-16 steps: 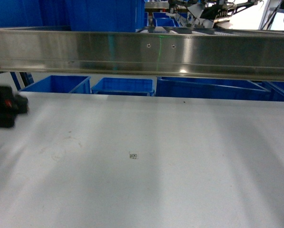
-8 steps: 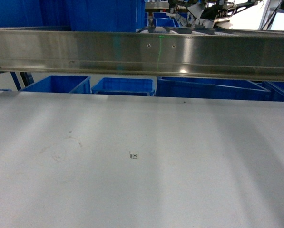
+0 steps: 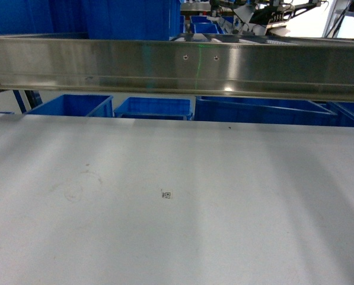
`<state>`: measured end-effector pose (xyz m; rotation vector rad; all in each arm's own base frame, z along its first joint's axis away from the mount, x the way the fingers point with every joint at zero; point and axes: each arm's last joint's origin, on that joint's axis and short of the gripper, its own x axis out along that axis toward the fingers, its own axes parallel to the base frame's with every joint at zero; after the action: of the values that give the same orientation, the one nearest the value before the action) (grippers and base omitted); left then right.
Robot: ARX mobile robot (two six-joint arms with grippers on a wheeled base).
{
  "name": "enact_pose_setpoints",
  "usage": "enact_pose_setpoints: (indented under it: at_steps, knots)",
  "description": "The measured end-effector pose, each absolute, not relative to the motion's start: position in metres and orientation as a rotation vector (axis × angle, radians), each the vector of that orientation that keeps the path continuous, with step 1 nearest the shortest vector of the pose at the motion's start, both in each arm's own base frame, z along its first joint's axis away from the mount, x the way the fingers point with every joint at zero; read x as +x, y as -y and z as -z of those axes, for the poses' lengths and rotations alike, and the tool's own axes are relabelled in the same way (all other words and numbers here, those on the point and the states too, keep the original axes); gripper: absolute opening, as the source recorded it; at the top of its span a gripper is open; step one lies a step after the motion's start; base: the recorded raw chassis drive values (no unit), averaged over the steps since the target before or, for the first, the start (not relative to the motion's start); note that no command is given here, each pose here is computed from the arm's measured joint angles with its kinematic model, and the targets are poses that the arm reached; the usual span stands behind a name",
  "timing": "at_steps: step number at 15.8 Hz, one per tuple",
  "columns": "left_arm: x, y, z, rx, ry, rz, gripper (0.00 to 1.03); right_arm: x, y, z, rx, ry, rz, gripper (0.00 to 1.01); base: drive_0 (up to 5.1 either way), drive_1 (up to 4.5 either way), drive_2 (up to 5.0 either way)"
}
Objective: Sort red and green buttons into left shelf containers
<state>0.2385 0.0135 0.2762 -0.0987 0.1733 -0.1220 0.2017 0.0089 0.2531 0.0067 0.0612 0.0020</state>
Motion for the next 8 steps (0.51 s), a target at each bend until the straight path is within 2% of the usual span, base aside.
enact_pose_setpoints:
  at_steps: [8]
  knots:
    - [0.239,-0.0127,-0.2756,-0.097,-0.175,0.128,0.43,0.2017,-0.0078,-0.253,0.006,-0.062,0.006,0.27,-4.7,2.78,2.5]
